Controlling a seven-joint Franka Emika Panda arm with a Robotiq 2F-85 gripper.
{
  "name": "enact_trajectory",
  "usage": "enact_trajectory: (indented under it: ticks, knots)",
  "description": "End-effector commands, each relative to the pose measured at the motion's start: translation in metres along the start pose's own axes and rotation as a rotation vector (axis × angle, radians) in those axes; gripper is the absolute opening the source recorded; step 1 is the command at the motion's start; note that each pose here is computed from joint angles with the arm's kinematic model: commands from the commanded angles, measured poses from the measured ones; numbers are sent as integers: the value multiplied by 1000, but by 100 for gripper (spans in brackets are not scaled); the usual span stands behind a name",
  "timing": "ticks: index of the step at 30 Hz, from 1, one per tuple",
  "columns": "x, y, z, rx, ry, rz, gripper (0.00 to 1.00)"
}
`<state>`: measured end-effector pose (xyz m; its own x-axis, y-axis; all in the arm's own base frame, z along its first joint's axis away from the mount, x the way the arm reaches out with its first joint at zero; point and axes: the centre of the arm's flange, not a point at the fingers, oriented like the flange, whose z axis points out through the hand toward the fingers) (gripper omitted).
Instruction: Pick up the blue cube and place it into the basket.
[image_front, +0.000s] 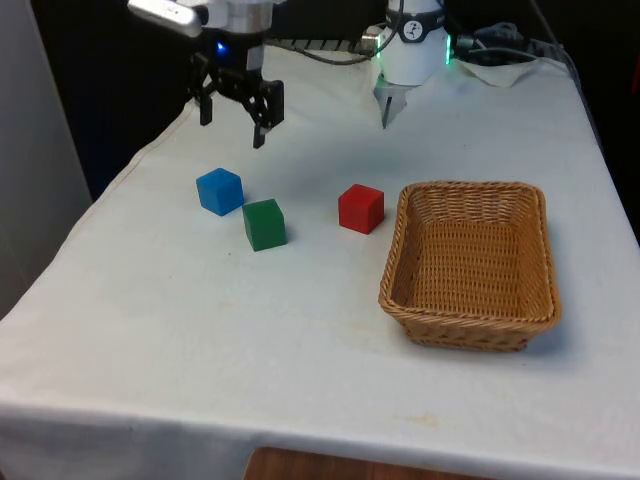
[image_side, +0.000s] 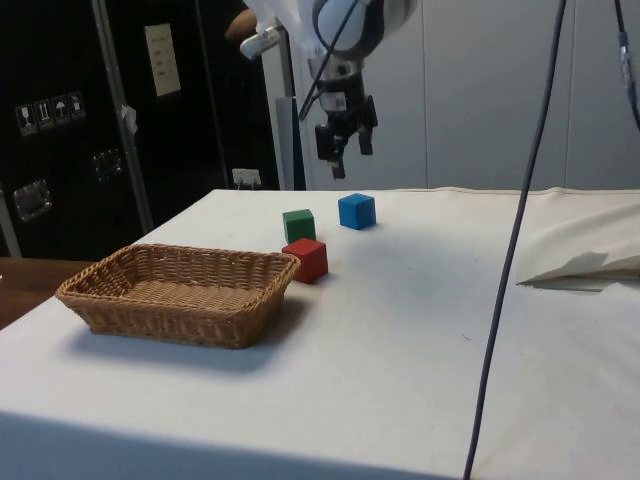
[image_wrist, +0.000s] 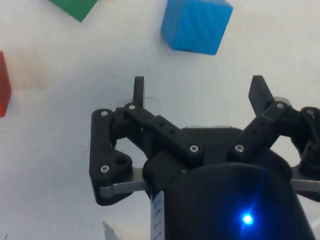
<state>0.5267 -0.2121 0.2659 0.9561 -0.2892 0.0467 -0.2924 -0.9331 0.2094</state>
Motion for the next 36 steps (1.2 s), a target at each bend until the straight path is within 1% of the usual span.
enact_trajectory:
  ticks: [1,3,4,5,10,12,13,14,21,22,23,28,30,31,32,36]
  knots:
    - [1,2,4,-2,12,14,100]
    - [1,3,9,-5,18,23,100]
    - [1,3,7,-6,7,18,100]
    - [1,5,15,-9,20,36,100]
    - [2,7,28,-18,28,57,100]
    - [1,8,38,-23,29,69,100]
    - [1,7,34,-26,22,62,100]
    - [2,8,40,-23,30,71,100]
    - [3,15,61,-37,40,95,100]
    - [1,14,59,-41,32,89,100]
    - [3,16,65,-39,41,99,100]
    - [5,20,79,-43,54,117,100]
    - [6,21,81,-38,61,124,100]
    - [5,21,81,-51,54,121,100]
    - [6,21,83,-36,64,125,100]
    - [7,24,88,-22,81,144,100]
